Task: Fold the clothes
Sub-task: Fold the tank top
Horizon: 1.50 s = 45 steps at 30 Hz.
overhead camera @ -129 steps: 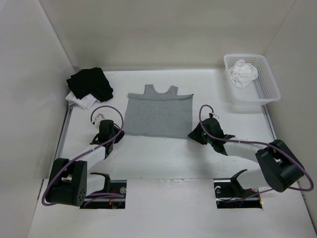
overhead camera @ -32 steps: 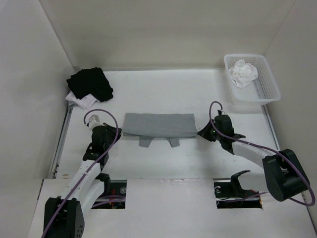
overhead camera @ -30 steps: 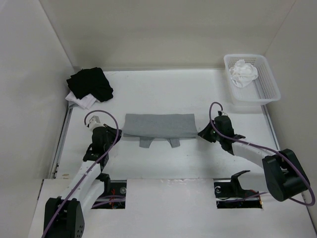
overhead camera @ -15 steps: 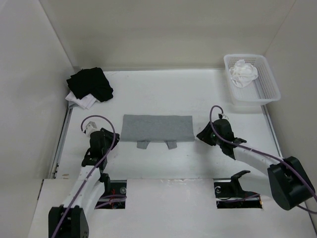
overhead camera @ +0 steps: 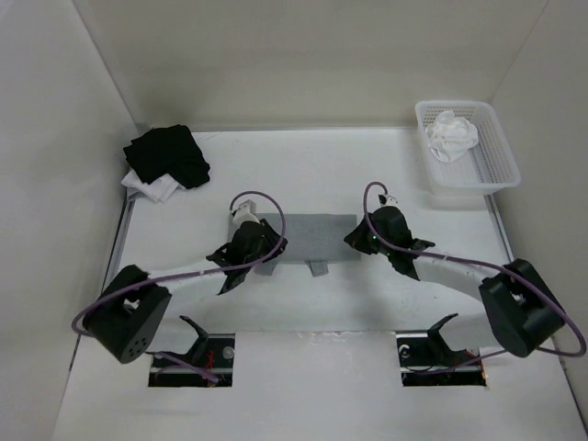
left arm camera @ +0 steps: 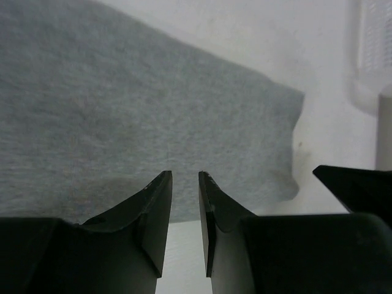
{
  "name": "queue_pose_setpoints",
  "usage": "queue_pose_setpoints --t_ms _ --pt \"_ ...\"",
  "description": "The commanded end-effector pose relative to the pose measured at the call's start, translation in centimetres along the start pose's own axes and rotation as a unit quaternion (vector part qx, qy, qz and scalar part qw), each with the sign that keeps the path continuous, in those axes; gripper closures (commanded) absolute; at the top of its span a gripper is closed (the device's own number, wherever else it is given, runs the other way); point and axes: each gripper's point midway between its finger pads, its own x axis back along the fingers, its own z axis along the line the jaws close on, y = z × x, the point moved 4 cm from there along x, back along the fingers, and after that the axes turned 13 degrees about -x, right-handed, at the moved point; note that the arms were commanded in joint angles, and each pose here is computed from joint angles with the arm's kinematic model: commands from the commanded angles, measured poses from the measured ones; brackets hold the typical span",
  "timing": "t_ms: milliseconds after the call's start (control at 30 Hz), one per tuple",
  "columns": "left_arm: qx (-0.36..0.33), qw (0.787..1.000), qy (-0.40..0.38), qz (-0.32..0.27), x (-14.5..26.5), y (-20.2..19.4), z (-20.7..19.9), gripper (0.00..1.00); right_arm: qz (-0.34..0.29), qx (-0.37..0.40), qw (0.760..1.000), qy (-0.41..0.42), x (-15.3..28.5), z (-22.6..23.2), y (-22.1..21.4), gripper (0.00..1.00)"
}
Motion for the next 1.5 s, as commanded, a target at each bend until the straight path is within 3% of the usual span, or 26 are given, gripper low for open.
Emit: queue_pose_setpoints --t_ms 0,200,400,533,633,800,1000,1233,1467 --pt "0.028 0.998 -0.020 -0.045 -1.2 0.7 -1.2 0.78 0.002 -0.018 0.999 0.043 -1.2 1.8 -0.3 0.97" --pt "0.035 0.999 0.010 -0.015 -0.2 -3.1 2.5 0.78 0.023 -0.058 0.998 0.010 -1.7 -2.1 -3.7 0.97" --pt "0.036 0.999 0.014 -0.027 1.7 -3.6 4.4 0.77 0.031 -0.078 0.996 -0.005 -0.9 -3.7 -5.8 0.95" --pt "0.032 0.998 -0.006 -0.053 2.7 -1.9 3.6 0.75 0.023 -0.073 0.997 0.028 0.7 -2.0 -5.3 0.75" --pt "0.020 0.997 -0.025 -0.070 3.2 -0.1 1.6 0.74 -0.017 -0.072 0.997 0.033 1.8 -2.1 -3.3 0.59" --pt "-0.007 0.996 -0.058 -0.063 1.6 0.8 -2.4 0.74 -0.053 -0.081 0.995 -0.014 1.6 -4.2 -0.4 0.50" --pt "-0.018 0.995 -0.095 -0.018 -0.9 -2.0 -5.3 0.75 -0.029 -0.075 0.994 -0.072 -0.5 -6.0 -1.0 0.49" --pt "-0.015 0.998 -0.062 0.022 -1.2 -5.0 -1.8 0.75 0.008 -0.097 0.993 -0.072 -1.3 -5.8 -2.4 0.52" --pt "-0.009 0.998 -0.056 0.023 -0.4 -5.2 -0.3 0.75 0.043 -0.145 0.988 -0.036 -2.3 -5.7 -4.2 0.57"
